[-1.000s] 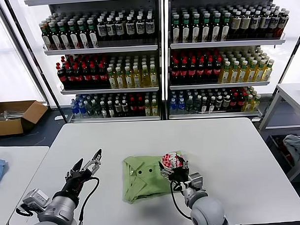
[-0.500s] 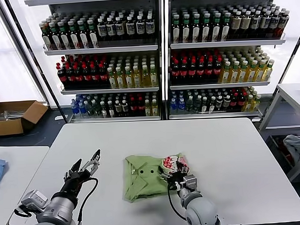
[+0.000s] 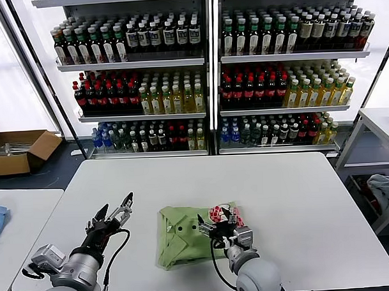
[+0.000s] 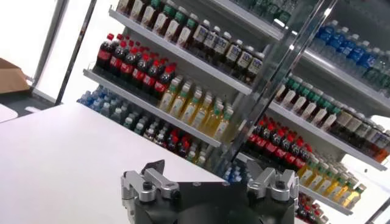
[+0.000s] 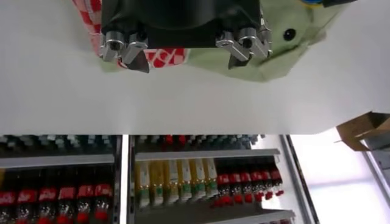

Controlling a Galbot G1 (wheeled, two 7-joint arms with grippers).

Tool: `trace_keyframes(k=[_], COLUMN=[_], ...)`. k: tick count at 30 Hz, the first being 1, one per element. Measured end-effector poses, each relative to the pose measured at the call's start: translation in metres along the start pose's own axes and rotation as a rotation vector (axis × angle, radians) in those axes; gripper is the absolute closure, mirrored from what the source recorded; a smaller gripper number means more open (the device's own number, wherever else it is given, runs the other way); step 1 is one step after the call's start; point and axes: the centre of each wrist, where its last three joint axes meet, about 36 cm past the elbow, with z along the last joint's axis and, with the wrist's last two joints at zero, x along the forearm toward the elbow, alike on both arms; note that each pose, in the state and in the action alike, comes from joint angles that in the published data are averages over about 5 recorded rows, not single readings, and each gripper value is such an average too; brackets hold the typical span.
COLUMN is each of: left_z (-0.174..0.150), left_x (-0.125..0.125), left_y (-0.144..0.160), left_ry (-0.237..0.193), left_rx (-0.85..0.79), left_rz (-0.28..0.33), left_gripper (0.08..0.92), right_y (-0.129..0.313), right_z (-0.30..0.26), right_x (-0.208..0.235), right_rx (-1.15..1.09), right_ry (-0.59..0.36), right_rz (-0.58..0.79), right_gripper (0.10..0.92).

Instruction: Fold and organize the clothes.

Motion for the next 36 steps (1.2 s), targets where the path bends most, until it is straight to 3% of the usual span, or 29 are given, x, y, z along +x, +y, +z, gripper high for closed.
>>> trace_keyframes(k=[11, 16, 26, 36], left_z=[-0.001, -0.002, -0.002, -0.002], left_x=[0.005, 0.004, 0.001, 0.005], left_y=[0.003, 0.005, 0.024, 0.042], left_ry=[-0.006, -0.012, -0.053, -0.124], left_rx=[-0.005, -0.012, -0.094, -0.198], left_rz=[-0.008, -0.011, -0.027, 0.018], left_gripper=[0.177, 0.177, 0.177, 0.177], right_y=[0.025, 0.027, -0.008, -0.082], right_z=[0.019, 0.017, -0.015, -0.015], right_x=[-0.022, -0.019, 0.021, 0.066], right_rx=[0.048, 0.043, 0.021, 0.015], right_ry=[0.071, 0.06, -0.137, -0.277], right_rz=[-0.018, -0.019, 0.003, 0.13], right_gripper=[0.2, 0.2, 0.2, 0.2])
